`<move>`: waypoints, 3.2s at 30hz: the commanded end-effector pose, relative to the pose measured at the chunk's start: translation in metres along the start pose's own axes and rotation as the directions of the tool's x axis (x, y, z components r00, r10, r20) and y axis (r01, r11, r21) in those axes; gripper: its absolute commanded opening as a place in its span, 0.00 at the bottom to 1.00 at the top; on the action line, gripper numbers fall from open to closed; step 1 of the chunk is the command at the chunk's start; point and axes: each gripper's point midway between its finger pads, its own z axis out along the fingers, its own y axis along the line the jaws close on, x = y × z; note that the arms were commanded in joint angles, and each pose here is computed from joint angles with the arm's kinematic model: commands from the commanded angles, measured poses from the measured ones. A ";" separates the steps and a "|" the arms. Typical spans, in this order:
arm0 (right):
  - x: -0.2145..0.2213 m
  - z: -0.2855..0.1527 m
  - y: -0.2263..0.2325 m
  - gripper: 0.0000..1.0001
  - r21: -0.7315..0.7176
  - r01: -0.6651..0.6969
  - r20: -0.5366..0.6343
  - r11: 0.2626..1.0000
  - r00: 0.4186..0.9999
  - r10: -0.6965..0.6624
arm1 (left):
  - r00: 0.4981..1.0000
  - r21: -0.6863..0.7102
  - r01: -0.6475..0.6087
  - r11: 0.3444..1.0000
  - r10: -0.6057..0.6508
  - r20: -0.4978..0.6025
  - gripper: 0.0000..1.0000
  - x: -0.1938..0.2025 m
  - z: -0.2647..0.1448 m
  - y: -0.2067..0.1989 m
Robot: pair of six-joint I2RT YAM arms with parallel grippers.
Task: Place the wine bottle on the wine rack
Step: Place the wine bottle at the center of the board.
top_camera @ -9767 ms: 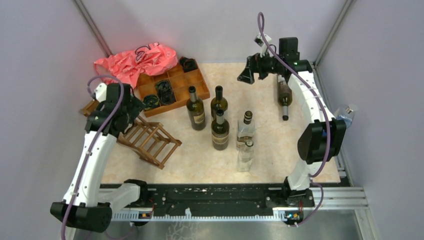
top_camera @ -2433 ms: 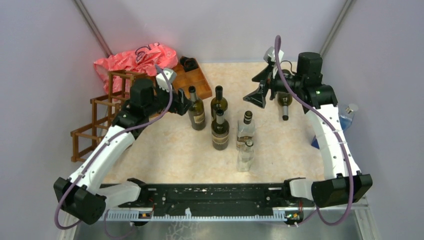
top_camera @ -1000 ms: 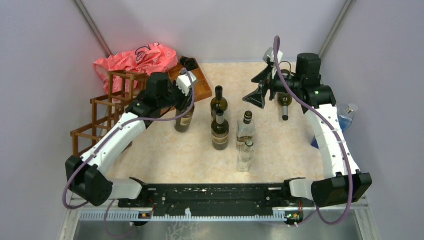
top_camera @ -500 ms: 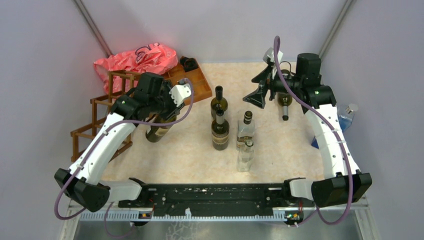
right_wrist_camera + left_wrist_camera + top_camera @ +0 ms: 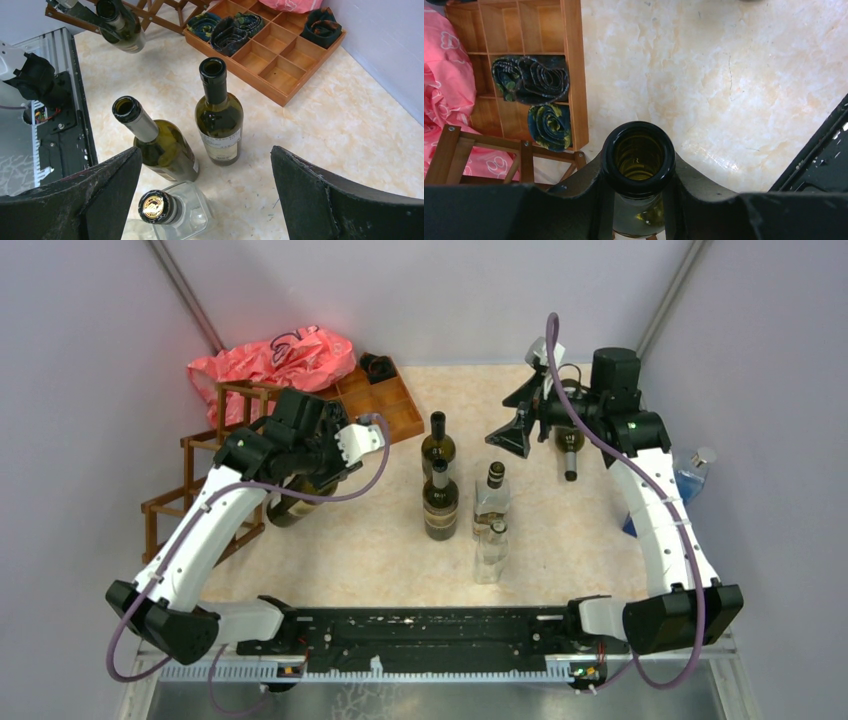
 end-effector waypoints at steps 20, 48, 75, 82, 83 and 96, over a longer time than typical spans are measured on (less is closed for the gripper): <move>-0.007 0.009 -0.010 0.99 -0.021 0.026 0.018 0.999 1.000 -0.026 | 0.972 -0.140 -0.105 0.985 0.072 -0.225 0.00 0.048 -0.012 0.009; -0.011 0.003 -0.006 0.99 -0.027 0.094 0.017 0.995 0.995 -0.093 | 0.906 -0.061 -0.278 0.958 0.241 -0.347 0.00 0.075 0.017 -0.007; -0.033 -0.012 -0.019 0.99 0.012 0.205 0.120 0.979 0.971 -0.205 | 0.798 0.024 -0.391 0.920 0.352 -0.489 0.00 0.134 0.038 -0.033; -0.028 -0.011 -0.022 0.99 0.019 0.198 0.120 0.980 0.973 -0.199 | 0.764 0.038 -0.415 0.909 0.371 -0.528 0.00 0.142 0.038 -0.042; -0.027 -0.011 -0.022 0.99 0.019 0.194 0.120 0.981 0.973 -0.195 | 0.758 0.041 -0.421 0.906 0.376 -0.533 0.00 0.143 0.038 -0.043; -0.025 -0.008 -0.021 0.99 -0.002 0.182 0.126 0.983 0.975 -0.180 | 0.664 0.044 -0.505 0.862 0.421 -0.618 0.00 0.172 0.032 -0.055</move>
